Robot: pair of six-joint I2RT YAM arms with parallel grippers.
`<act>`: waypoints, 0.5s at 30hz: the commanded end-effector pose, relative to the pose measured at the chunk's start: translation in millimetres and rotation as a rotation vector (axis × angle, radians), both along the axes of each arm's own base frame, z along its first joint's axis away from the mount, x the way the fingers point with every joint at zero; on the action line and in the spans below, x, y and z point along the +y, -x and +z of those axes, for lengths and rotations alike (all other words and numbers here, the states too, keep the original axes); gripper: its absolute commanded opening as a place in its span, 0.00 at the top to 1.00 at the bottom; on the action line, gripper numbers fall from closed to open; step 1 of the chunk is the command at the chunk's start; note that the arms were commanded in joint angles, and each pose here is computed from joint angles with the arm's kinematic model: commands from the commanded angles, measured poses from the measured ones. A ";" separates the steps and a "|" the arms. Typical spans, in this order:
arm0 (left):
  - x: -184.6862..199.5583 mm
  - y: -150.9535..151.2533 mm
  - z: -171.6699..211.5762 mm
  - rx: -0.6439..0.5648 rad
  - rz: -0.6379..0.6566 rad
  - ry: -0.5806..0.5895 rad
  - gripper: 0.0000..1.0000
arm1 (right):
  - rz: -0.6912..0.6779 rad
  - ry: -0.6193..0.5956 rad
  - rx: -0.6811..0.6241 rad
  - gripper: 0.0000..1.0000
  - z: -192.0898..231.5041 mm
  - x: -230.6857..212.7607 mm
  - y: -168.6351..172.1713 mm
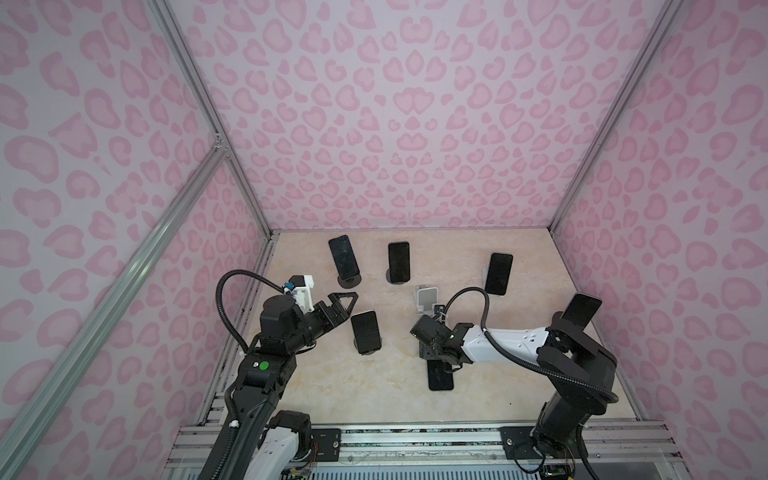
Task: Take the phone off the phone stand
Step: 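Lower the held phone flat onto the table and open right gripper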
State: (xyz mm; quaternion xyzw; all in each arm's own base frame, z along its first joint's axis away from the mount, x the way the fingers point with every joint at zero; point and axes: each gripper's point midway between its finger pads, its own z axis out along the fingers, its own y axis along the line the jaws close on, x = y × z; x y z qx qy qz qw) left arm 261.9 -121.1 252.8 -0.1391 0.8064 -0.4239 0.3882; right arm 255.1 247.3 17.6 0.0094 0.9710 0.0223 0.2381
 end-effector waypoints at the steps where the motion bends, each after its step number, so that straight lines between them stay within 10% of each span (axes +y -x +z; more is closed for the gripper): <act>1: 1.8 0.6 1.5 -0.002 0.012 0.003 0.01 | 0.001 -0.015 0.002 0.23 -4.7 2.1 1.5; 15: 5.2 3.6 6.8 -0.009 0.036 0.017 0.02 | 0.060 -0.034 -0.015 0.16 23.0 7.4 1.1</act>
